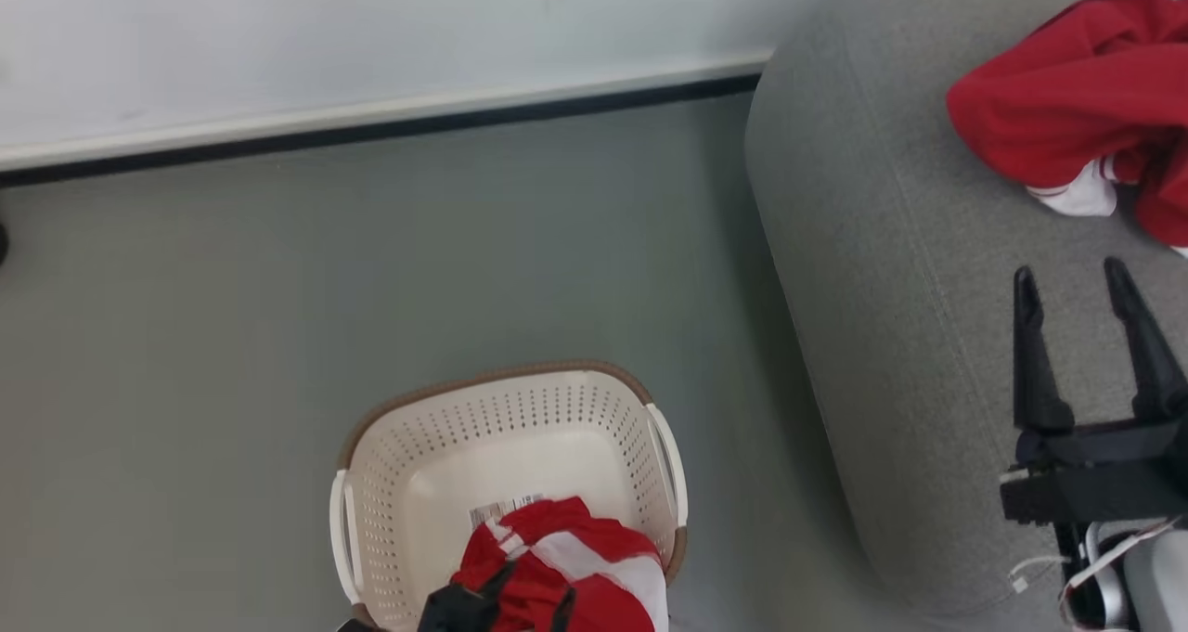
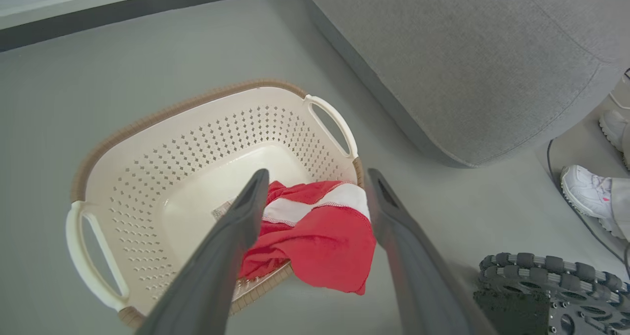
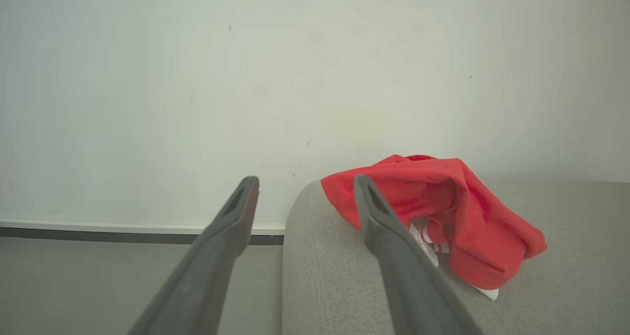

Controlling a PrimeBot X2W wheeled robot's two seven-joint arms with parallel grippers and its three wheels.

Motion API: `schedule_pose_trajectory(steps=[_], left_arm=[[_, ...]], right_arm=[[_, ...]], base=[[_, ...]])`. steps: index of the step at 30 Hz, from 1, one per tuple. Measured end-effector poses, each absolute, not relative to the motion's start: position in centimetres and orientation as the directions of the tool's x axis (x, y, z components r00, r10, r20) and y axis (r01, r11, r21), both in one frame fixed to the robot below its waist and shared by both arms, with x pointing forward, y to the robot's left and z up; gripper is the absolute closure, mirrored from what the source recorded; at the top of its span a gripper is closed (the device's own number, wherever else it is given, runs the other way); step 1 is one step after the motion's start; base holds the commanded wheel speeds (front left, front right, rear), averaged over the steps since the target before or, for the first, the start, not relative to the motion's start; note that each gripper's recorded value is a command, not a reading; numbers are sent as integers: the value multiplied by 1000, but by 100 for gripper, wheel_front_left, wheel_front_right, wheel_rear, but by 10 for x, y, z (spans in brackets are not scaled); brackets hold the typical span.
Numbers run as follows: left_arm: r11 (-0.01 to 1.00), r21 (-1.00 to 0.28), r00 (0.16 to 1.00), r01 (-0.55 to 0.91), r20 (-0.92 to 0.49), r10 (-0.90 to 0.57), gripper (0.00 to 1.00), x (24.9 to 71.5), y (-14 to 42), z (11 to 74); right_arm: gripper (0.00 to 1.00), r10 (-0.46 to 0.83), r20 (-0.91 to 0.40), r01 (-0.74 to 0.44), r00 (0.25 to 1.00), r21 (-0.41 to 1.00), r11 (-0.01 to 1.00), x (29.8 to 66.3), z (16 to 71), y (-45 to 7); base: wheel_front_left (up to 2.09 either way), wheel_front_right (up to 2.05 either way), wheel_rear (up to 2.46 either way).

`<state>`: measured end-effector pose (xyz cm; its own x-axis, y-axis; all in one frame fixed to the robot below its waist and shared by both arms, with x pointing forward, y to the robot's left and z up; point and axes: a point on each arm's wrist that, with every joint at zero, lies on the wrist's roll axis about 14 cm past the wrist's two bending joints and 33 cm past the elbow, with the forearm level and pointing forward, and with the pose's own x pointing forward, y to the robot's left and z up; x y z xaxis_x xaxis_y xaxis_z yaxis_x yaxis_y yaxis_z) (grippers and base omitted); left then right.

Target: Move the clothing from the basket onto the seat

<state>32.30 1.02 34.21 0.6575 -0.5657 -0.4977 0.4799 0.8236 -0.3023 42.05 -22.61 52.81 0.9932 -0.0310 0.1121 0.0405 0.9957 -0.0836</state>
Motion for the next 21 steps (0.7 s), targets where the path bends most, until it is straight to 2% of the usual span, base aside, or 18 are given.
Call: schedule_pose_trajectory(steps=[10,21], left_arm=[[764,-330,491,555,-612,-621,0,312,-12,296],[710,-366,348,601,-681,-645,0,317,-29,250]], right_arm=[[0,-30,110,42,993,-108,993,452,521,-231],[0,8,84,3,996,-127,992,492,496,-222]], base=[[0,0,0],[0,0,0]])
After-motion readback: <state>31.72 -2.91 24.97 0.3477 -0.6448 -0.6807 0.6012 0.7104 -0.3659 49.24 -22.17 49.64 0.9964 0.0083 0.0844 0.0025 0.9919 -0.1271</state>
